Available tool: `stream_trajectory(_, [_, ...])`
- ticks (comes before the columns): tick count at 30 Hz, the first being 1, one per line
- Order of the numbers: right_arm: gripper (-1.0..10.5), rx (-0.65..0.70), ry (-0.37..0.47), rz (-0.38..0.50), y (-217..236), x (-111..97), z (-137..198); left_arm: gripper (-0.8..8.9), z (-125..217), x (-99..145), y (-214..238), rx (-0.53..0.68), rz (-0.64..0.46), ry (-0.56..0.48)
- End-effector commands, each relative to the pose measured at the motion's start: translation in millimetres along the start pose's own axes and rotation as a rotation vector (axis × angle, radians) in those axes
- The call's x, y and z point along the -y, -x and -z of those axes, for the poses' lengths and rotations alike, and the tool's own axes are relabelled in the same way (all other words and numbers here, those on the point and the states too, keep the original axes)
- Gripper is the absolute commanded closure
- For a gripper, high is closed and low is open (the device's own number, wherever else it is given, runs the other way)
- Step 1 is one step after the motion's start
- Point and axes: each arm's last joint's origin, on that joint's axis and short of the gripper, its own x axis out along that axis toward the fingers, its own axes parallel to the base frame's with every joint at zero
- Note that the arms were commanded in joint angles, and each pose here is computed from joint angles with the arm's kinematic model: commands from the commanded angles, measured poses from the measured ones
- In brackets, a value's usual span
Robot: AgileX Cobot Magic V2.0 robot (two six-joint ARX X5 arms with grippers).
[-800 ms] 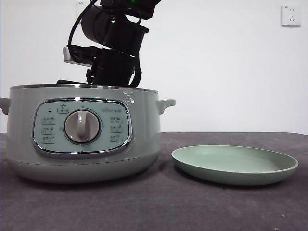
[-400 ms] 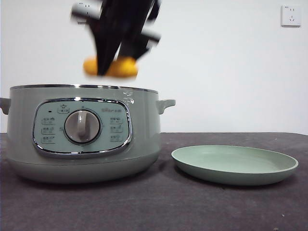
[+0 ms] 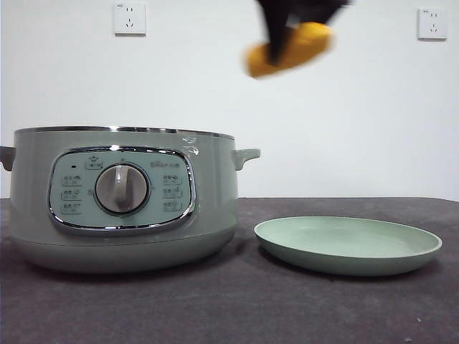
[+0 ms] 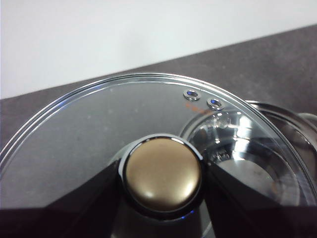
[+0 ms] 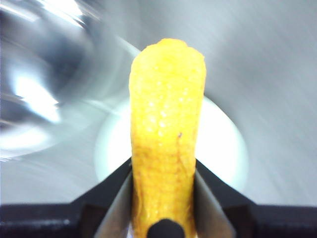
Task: Take the corn out from the steamer,put the corn on the plate,close the lid
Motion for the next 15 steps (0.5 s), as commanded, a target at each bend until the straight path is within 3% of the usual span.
stream_trajectory(1, [9.6, -0.085, -0.075, 0.042, -14, 15, 8, 8.22, -9, -1, 6, 0.088, 0.040, 0.040])
stream_trajectory(6, [9.6, -0.139, -0.151, 0.057, -33, 34, 33, 8.22, -13, 1, 3, 0.111, 0.063, 0.055])
stream_trajectory(15, [9.6, -0.037, -0.201, 0.059, -75, 25, 91, 8.22, -17, 4, -5, 0.110, 0.066, 0.058])
